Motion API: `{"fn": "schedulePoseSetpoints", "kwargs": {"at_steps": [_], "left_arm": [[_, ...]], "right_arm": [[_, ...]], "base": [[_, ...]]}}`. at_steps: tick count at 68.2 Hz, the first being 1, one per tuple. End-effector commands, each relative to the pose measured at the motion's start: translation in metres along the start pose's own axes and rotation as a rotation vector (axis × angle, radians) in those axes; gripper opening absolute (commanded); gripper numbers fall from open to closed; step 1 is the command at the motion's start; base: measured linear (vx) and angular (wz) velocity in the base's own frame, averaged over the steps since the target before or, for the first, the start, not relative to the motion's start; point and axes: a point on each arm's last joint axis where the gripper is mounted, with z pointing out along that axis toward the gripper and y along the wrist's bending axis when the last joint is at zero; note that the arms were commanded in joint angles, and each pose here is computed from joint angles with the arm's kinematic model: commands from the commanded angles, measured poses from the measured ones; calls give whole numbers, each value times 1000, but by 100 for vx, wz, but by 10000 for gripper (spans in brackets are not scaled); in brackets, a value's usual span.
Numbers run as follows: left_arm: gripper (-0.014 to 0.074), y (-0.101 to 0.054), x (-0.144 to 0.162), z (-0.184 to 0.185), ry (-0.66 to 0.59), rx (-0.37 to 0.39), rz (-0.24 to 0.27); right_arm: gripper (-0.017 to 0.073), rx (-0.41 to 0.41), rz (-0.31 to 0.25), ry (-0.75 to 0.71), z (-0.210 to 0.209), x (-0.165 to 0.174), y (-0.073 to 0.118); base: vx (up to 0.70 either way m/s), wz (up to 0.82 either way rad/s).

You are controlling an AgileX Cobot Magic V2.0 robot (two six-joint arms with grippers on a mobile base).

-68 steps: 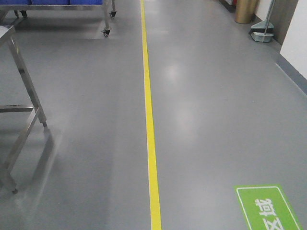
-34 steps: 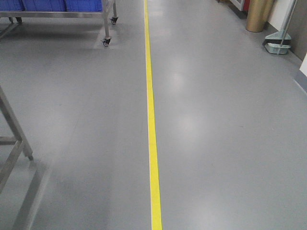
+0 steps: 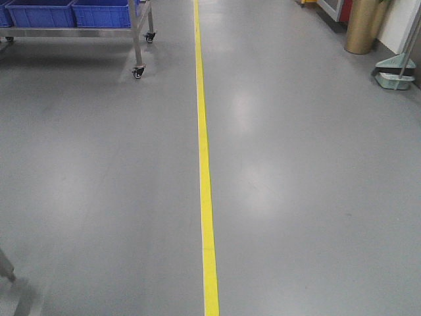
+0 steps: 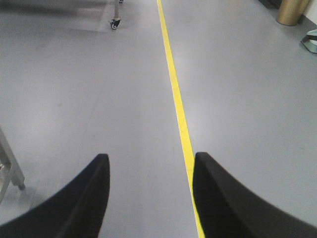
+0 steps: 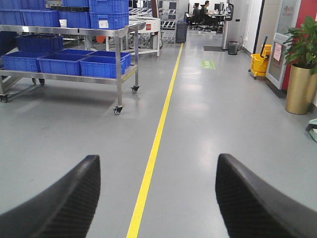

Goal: Move and align brake pads A on conveyor
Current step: 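Drive the base along the yellow line past the green floor sign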

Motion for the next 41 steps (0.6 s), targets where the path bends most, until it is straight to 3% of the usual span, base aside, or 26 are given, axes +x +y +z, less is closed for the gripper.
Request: {"fn": "schedulePoseSetpoints", "kwargs": {"at_steps": [1,41], "left_arm": [[377,-2,-13,-3,-84,19,-5],[377,-2,-13,-3,-84,19,-5]], "right_arm": [[484,7,-4,-87,0,-14,-1],[484,7,-4,-87,0,-14,-1]], "base": [[65,2],[61,20]]}}
